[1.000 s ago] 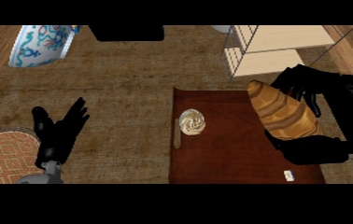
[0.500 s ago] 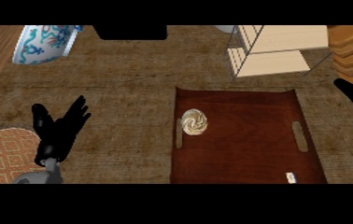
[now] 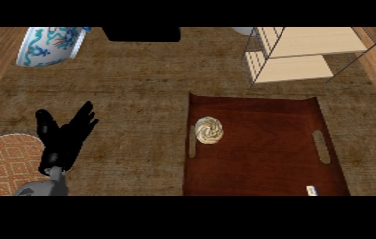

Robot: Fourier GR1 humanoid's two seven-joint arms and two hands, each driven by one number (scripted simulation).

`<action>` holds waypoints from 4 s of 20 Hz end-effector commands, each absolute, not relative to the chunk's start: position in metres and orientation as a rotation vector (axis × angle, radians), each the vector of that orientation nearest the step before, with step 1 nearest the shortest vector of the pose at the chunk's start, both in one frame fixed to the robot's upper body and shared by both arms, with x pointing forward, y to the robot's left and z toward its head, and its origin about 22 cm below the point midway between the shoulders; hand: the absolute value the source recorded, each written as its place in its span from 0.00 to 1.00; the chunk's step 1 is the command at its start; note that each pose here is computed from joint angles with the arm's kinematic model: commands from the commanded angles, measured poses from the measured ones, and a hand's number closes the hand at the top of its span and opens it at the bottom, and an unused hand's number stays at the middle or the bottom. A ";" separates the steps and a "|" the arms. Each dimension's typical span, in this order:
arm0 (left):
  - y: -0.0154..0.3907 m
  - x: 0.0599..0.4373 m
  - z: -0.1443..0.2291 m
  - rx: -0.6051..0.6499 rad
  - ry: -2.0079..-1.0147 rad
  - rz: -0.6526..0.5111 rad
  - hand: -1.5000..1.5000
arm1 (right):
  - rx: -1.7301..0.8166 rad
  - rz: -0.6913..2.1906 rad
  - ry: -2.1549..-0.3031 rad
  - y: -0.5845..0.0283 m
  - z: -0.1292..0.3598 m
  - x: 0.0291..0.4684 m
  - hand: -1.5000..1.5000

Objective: Pick the croissant from the tray and place it in the tiered shelf

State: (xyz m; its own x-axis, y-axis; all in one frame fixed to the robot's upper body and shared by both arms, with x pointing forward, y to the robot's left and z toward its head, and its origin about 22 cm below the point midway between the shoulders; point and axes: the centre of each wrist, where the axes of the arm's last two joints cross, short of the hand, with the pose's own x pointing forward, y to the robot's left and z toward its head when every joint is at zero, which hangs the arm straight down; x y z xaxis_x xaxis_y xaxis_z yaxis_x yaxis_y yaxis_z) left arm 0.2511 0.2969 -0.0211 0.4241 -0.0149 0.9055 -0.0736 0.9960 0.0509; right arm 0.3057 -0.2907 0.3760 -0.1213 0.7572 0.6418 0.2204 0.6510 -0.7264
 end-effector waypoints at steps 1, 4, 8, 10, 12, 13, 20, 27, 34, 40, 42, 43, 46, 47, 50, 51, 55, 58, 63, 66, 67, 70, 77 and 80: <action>0.297 0.250 -0.030 0.098 -1.126 0.042 0.50 | -0.800 0.567 -1.645 -0.300 0.387 0.337 1.00; 0.289 0.263 -0.022 0.089 -1.095 0.030 0.50 | -0.790 0.616 -1.638 -0.305 0.387 0.347 1.00; 0.293 0.250 -0.024 0.095 -1.129 0.024 0.50 | -0.798 0.673 -1.611 -0.319 0.378 0.373 1.00; 0.292 0.252 -0.025 0.082 -1.118 0.033 0.50 | -0.819 0.709 -1.619 -0.329 0.362 0.382 1.00; 0.288 0.260 -0.024 0.063 -1.122 0.027 0.50 | -0.838 0.713 -1.590 -0.311 0.363 0.396 1.00; 0.321 0.256 -0.025 0.092 -1.128 0.017 0.50 | -0.833 0.712 -1.617 -0.301 0.362 0.399 1.00; 0.298 0.259 -0.013 0.071 -1.124 0.026 0.50 | -0.841 0.694 -1.621 -0.322 0.312 0.426 1.00; 0.285 0.244 -0.020 0.083 -1.137 0.009 0.50 | -0.855 0.700 -1.660 -0.316 0.305 0.445 1.00; 0.288 0.237 -0.045 0.057 -1.103 0.051 0.50 | -0.820 0.728 -1.688 -0.325 0.322 0.446 1.00; 0.280 0.254 -0.037 0.079 -1.127 0.014 0.50 | -0.887 0.798 -1.643 -0.323 0.320 0.451 1.00; 0.292 0.250 -0.023 0.057 -1.129 0.021 0.50 | -0.765 0.514 -1.672 -0.335 0.317 0.451 1.00; 0.287 0.245 -0.027 0.075 -1.121 0.029 0.50 | -0.753 0.506 -1.670 -0.324 0.321 0.453 0.00; 0.285 0.248 -0.023 0.075 -1.116 0.051 0.50 | -0.684 0.407 -1.705 -0.337 0.321 0.449 0.00; 0.297 0.251 -0.026 0.078 -1.118 0.026 0.50 | -0.678 0.380 -1.707 -0.346 0.324 0.447 0.00; 0.291 0.251 -0.020 0.059 -1.117 0.033 0.50 | -0.547 0.267 -1.753 -0.339 0.345 0.447 0.00; 0.299 0.251 -0.024 0.107 -1.115 0.025 0.50 | -0.531 0.230 -1.757 -0.339 0.328 0.450 0.00; 0.281 0.247 -0.030 0.069 -1.114 0.029 0.50 | -0.407 0.112 -1.777 -0.359 0.353 0.440 0.00; 0.284 0.274 -0.016 0.068 -1.120 0.027 0.50 | -0.409 -0.039 -1.790 -0.363 0.359 0.438 0.00; 0.293 0.249 -0.027 0.092 -1.117 0.028 0.50 | -0.606 -0.176 -1.793 -0.397 0.363 0.420 0.00; 0.284 0.262 -0.020 0.077 -1.128 0.025 0.50 | -0.645 -0.283 -1.775 -0.434 0.368 0.401 0.00; 0.288 0.253 -0.022 0.071 -1.137 0.032 0.50 | -0.670 -0.343 -1.751 -0.443 0.365 0.396 0.00; 0.278 0.263 -0.014 0.076 -1.133 0.007 0.50 | -0.633 -0.460 -1.747 -0.469 0.376 0.376 0.00; 0.287 0.252 -0.026 0.090 -1.122 0.031 0.50 | -0.587 -0.434 -1.741 -0.528 0.348 0.336 0.00; 0.295 0.261 -0.023 0.074 -1.139 0.031 0.50 | -0.571 -0.421 -1.742 -0.547 0.360 0.312 0.00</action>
